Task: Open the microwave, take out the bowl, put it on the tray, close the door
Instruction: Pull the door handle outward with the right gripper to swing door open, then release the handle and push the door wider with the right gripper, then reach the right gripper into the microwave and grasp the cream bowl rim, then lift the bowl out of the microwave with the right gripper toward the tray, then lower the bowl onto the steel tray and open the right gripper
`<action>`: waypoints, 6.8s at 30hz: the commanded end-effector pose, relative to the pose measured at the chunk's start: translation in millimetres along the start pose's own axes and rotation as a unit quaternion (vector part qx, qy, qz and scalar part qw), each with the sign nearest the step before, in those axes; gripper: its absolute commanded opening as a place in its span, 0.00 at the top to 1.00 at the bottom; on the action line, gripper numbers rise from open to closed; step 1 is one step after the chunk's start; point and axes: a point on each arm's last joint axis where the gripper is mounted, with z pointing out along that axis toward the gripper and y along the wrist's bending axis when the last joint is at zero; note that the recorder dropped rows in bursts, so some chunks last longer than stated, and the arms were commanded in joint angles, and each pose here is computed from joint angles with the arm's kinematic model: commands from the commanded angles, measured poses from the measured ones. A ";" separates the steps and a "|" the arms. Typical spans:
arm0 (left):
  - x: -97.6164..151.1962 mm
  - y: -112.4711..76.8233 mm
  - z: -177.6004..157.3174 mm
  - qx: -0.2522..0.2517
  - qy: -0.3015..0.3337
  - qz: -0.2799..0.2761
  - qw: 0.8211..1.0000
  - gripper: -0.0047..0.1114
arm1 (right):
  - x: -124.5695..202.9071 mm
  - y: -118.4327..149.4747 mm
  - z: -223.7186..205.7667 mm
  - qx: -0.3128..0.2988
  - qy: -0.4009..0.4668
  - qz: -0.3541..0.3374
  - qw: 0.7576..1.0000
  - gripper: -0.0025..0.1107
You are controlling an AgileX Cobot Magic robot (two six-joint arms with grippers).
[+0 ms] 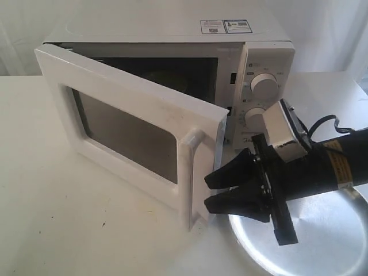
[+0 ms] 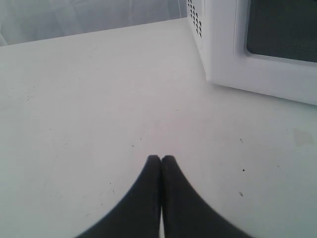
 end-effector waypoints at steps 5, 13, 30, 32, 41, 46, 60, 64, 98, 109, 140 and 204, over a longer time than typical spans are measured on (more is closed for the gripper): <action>0.9 -0.2 0.2 0.001 0.000 -0.004 1.000 0.96 | -19.1 25.7 -9.5 0.003 -0.010 0.031 0.999 0.77; 0.9 -0.2 0.2 0.001 0.000 -0.004 1.000 0.96 | -101.8 91.3 -47.2 0.109 -0.182 -0.184 0.960 0.98; 0.9 -0.2 0.2 0.001 0.000 -0.004 1.000 0.96 | -31.6 6.4 -25.0 0.277 -0.051 0.009 0.959 0.98; 0.9 -0.2 0.2 0.001 0.000 -0.004 1.000 0.96 | -29.3 9.1 -16.1 0.220 -0.069 -0.007 0.973 0.98; 0.9 -0.2 0.2 0.001 0.000 -0.004 1.000 0.96 | -25.5 16.9 -10.3 0.161 -0.056 -0.035 0.985 0.98; 0.9 -0.2 0.2 0.001 0.000 -0.004 1.000 0.96 | -24.1 4.0 -14.4 0.228 -0.059 -0.008 0.972 0.98; 0.9 -0.2 0.2 0.001 0.000 -0.004 1.000 0.96 | -1.4 -77.2 60.7 0.309 -0.056 -0.054 0.948 0.98; 0.9 -0.2 0.2 0.001 0.000 -0.004 1.000 0.96 | -14.2 -105.9 92.4 0.328 0.020 -0.075 0.941 0.98; 0.9 -0.2 0.2 0.001 0.000 -0.004 1.000 0.96 | -36.0 -184.8 157.6 0.356 0.198 -0.228 0.884 0.61; 0.9 -0.2 0.2 0.001 0.000 -0.004 1.000 0.96 | -42.9 -180.4 160.2 0.366 0.173 -0.180 0.896 0.98; 0.9 -0.2 0.2 0.001 0.000 -0.004 1.000 0.96 | 27.2 84.4 -16.7 0.436 0.116 0.270 0.851 0.98; 0.9 -0.2 0.2 0.001 0.000 -0.004 1.000 0.96 | 44.0 47.1 -8.0 0.540 0.123 0.257 0.792 0.49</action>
